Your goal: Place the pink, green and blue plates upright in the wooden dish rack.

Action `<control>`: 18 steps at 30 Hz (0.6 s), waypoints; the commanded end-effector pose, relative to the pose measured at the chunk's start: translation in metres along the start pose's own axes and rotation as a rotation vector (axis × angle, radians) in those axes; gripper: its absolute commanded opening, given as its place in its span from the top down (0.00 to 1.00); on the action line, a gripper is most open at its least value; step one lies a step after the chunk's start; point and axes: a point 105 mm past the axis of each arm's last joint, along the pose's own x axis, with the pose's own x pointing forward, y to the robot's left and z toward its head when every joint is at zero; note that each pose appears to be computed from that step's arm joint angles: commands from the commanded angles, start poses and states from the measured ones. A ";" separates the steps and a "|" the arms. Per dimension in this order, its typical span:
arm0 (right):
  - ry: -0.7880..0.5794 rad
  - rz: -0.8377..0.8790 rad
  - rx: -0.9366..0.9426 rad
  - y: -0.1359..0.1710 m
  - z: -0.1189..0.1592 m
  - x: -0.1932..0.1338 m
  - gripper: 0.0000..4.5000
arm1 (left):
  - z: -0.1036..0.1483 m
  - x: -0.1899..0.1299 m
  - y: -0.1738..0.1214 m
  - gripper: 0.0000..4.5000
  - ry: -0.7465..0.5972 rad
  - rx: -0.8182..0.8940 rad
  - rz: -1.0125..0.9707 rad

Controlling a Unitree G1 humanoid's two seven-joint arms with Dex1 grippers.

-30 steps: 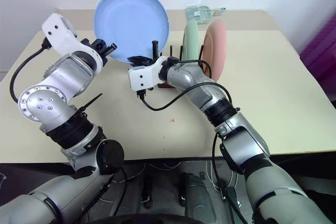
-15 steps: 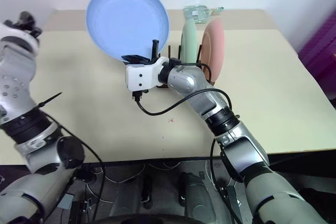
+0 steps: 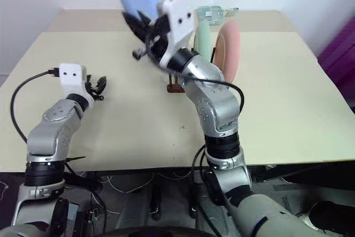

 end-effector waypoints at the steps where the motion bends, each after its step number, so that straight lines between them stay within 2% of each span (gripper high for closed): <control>1: -0.034 -0.065 0.118 -0.005 0.016 0.004 1.00 | 0.025 -0.005 -0.014 0.46 -0.115 0.022 -0.070; 8: 0.008 -0.190 0.344 -0.027 0.005 0.010 1.00 | 0.033 -0.014 -0.039 0.46 -0.192 0.082 -0.190; 18: 0.010 -0.198 0.439 -0.027 0.006 0.014 1.00 | 0.023 -0.016 -0.048 0.46 -0.169 0.160 -0.230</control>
